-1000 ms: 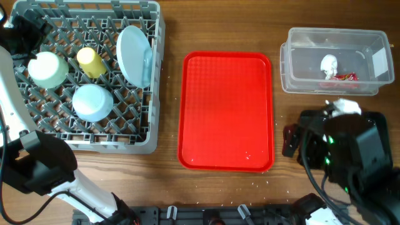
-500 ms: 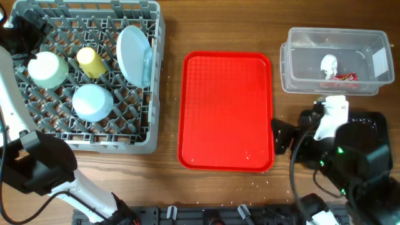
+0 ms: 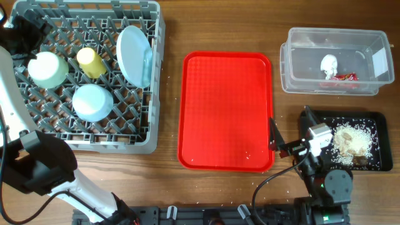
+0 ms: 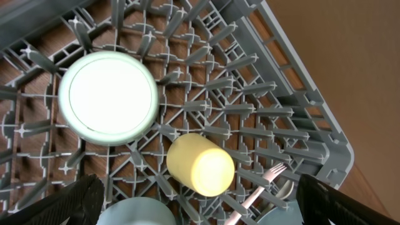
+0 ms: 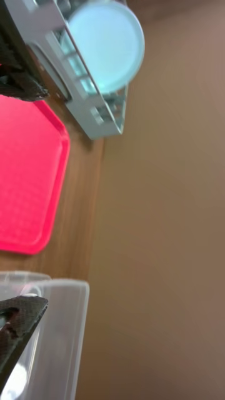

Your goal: Sort waste into correct bins and load items into the dishwasher rack

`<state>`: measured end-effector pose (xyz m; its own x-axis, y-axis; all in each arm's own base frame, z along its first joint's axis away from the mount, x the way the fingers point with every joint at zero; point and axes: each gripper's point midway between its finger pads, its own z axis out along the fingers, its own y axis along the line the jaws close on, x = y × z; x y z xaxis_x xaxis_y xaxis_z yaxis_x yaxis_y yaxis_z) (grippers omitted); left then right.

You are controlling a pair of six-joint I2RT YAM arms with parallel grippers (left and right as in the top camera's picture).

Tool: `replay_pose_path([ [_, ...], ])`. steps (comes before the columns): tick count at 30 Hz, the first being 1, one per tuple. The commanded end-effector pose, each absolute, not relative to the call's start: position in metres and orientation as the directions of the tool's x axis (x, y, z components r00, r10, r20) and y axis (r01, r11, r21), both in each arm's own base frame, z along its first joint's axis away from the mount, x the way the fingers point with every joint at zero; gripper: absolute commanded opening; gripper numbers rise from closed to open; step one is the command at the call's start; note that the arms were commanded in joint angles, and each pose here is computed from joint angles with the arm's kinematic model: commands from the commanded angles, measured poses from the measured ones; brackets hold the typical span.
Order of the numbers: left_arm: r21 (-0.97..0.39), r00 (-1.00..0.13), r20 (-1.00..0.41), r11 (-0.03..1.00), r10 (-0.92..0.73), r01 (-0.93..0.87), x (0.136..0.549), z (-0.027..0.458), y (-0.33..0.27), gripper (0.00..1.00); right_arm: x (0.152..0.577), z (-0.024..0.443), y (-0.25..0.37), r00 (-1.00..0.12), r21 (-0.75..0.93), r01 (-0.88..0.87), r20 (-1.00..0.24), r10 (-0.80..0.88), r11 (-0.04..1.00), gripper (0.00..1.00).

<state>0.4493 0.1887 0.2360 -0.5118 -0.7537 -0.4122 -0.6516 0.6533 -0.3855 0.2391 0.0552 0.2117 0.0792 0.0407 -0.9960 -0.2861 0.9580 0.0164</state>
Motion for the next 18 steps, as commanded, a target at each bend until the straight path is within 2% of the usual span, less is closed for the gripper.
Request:
replay_pose_path([
  [1, -0.389, -0.504, -0.410, 0.646, -0.760, -0.657, 0.448, 0.236, 0.191, 1.00, 0.240, 0.207, 0.041, 0.111, 0.052, -0.242, -0.991, 0.081, 0.969, 1.00],
  [5, -0.389, -0.504, -0.410, 0.646, -0.760, -0.657, 0.448, 0.236, 0.191, 1.00, 0.244, 0.201, 0.015, 0.100, 0.060, -0.113, -0.992, 0.072, 0.992, 1.00],
  [8, -0.389, -0.504, -0.410, 0.646, -0.760, -0.657, 0.448, 0.236, 0.191, 1.00, 0.246, 0.176, 0.004, 0.002, 0.069, -0.061, -0.998, 0.070, 0.996, 1.00],
  [9, -0.389, -0.505, -0.410, 0.646, -0.760, -0.657, 0.448, 0.236, 0.191, 1.00, 0.246, 0.177, 0.002, 0.006, 0.055, -0.048, -0.998, 0.055, 0.997, 1.00],
  [18, -0.389, -0.504, -0.410, 0.646, -0.760, -0.657, 0.448, 0.236, 0.191, 1.00, 0.246, 0.177, 0.002, 0.006, 0.054, -0.048, -0.999, 0.054, 0.997, 1.00],
])
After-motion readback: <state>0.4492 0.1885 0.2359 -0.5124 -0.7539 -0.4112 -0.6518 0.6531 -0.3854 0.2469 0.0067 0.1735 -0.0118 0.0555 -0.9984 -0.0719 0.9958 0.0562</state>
